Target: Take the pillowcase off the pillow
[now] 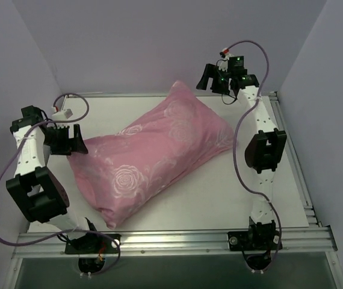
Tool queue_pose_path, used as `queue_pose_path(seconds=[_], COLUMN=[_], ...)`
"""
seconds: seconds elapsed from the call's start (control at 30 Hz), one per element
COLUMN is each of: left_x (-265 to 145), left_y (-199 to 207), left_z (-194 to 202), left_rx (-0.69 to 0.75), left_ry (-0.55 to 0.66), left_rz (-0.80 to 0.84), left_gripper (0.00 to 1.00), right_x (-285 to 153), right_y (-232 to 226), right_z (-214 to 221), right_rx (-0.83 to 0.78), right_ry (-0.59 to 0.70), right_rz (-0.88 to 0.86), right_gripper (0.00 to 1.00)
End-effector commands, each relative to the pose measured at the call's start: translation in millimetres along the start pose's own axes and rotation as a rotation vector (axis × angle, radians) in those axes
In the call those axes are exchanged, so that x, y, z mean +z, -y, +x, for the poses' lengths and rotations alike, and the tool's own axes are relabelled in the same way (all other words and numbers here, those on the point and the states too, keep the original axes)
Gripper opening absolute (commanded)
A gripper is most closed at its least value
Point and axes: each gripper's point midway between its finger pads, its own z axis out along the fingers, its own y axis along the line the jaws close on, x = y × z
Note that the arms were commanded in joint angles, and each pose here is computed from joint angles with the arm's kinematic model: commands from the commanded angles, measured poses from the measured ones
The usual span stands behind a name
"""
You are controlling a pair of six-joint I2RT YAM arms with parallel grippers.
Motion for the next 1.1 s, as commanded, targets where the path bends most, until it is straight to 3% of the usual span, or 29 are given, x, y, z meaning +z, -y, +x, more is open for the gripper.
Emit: queue_pose_path(seconds=[0.0, 0.07, 0.17, 0.27, 0.3, 0.37, 0.4, 0.43, 0.63, 0.73, 0.83, 0.93, 1.0, 1.03, 1.07], left_x=[12, 37, 68, 86, 89, 90, 88, 85, 46, -7, -90, -173, -193, -219, -218], left_y=[19, 2, -18, -23, -15, -5, 2, 5, 34, 60, 99, 141, 156, 173, 178], left_z=[-30, -38, -36, -40, -42, -48, -57, -65, -140, -200, -255, -274, -270, -255, -246], left_rx=[0.032, 0.022, -0.035, -0.036, -0.016, 0.016, 0.029, 0.036, 0.126, 0.184, 0.287, 0.418, 0.49, 0.533, 0.562], left_ry=[0.076, 0.064, -0.004, -0.037, -0.043, -0.034, -0.005, 0.023, 0.223, 0.402, 0.647, 0.847, 0.9, 0.948, 0.946], left_rz=[0.124, 0.1, 0.111, 0.136, 0.164, 0.196, 0.218, 0.216, 0.165, 0.127, 0.097, 0.066, 0.076, 0.075, 0.089], left_gripper=[0.94, 0.94, 0.94, 0.94, 0.95, 0.53, 0.12, 0.02, 0.02, 0.02, 0.02, 0.02, 0.02, 0.02, 0.02], right_x=[33, 51, 56, 48, 48, 34, 34, 24, 6, -25, -72, -137, -140, -178, -182], right_y=[-32, -33, -47, -55, -52, -56, -48, -50, -70, -88, -98, -105, -96, -110, -106], right_z=[6, 26, 45, 55, 63, 55, 56, 47, -5, -69, -128, -176, -166, -168, -159], right_rx=[0.101, 0.132, 0.091, 0.029, 0.031, 0.032, 0.046, 0.049, 0.056, 0.037, 0.039, -0.042, -0.099, -0.193, -0.216], right_ry=[-0.01, -0.049, -0.091, -0.117, -0.131, -0.105, -0.096, -0.072, 0.042, 0.208, 0.387, 0.572, 0.591, 0.661, 0.681], right_rz=[-0.173, -0.21, -0.257, -0.267, -0.268, -0.283, -0.281, -0.288, -0.349, -0.38, -0.431, -0.458, -0.424, -0.414, -0.393], right_gripper=[0.84, 0.82, 0.68, 0.42, 0.26, 0.08, 0.0, 0.0, 0.0, 0.0, 0.0, 0.0, 0.0, 0.0, 0.0])
